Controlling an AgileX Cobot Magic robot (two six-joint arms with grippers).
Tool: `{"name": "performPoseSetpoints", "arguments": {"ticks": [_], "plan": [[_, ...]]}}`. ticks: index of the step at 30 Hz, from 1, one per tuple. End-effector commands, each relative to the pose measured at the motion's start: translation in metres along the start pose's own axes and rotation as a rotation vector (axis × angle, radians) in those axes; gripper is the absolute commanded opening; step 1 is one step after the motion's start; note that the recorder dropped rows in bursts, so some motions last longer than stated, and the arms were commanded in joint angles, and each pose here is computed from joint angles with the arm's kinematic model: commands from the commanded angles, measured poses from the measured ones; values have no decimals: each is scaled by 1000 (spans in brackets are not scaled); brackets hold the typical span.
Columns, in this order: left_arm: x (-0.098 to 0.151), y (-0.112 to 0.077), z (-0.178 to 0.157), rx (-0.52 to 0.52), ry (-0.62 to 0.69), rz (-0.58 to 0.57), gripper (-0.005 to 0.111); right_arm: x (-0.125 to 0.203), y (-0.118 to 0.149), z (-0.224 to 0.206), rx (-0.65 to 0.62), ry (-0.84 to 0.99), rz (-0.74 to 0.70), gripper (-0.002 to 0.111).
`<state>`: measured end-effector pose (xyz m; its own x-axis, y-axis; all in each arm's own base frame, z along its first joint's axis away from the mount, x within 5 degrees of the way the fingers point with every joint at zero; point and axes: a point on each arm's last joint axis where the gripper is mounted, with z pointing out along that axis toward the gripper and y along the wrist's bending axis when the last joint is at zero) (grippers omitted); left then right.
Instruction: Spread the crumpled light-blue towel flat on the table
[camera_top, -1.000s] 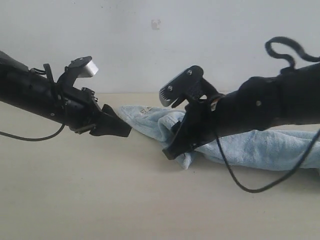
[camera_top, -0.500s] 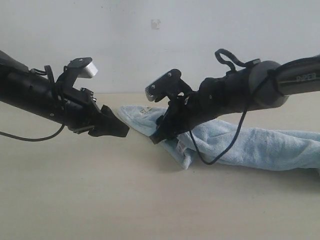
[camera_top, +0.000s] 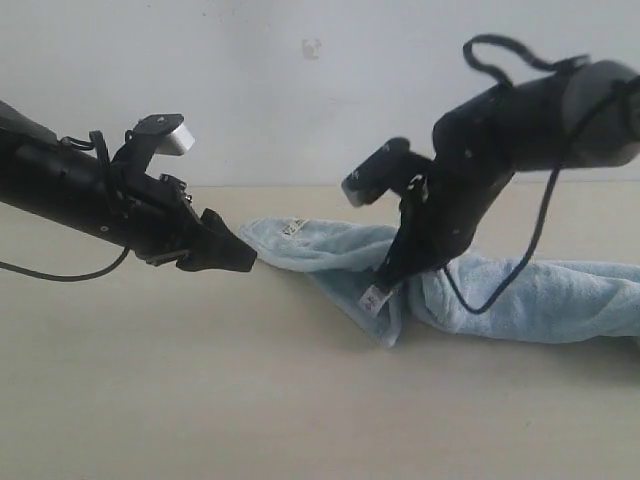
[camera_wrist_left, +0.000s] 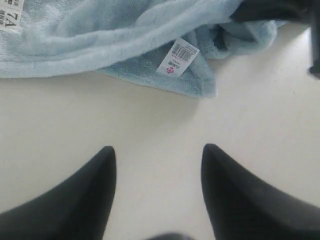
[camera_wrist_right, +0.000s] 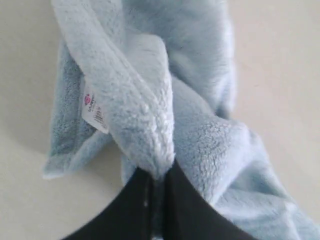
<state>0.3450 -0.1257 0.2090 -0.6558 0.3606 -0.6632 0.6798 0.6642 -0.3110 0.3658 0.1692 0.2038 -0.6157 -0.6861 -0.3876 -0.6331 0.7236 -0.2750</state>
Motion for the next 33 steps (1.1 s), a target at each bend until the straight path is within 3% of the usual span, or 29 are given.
{"name": "performPoseSetpoints", "arguments": {"ticks": [1, 4, 9, 13, 14, 18, 19, 21, 24, 33], "plan": [[-2, -2, -3, 12, -4, 2, 50, 9, -17, -72, 64, 25, 41, 0], [1, -2, -1, 12, 4, 33, 50, 25, -25, -101, 117, 138, -33, 0], [23, 2, 15, 54, 70, 211, 51, 43, -54, -100, 153, 190, 68, 0], [46, 3, 43, 233, 65, 374, 51, 91, -71, -61, 131, 330, 168, 6], [49, 1, 50, 293, 35, 389, 51, 105, -74, -46, 127, 331, 195, 15], [47, 0, 64, 296, -34, 300, 51, 113, -70, -33, 136, 254, 278, 39], [43, 1, 67, 283, -89, 243, 51, 112, -70, -31, 139, 236, 318, 44], [31, 9, 74, 247, -245, 10, 51, 112, -70, -31, 142, 226, 369, 51], [29, 23, 90, 241, -216, -153, 51, 110, -71, -31, 155, 198, 450, 63], [21, 41, 118, 290, -181, -137, 51, 106, -70, -30, 147, 151, 522, 66]]}}
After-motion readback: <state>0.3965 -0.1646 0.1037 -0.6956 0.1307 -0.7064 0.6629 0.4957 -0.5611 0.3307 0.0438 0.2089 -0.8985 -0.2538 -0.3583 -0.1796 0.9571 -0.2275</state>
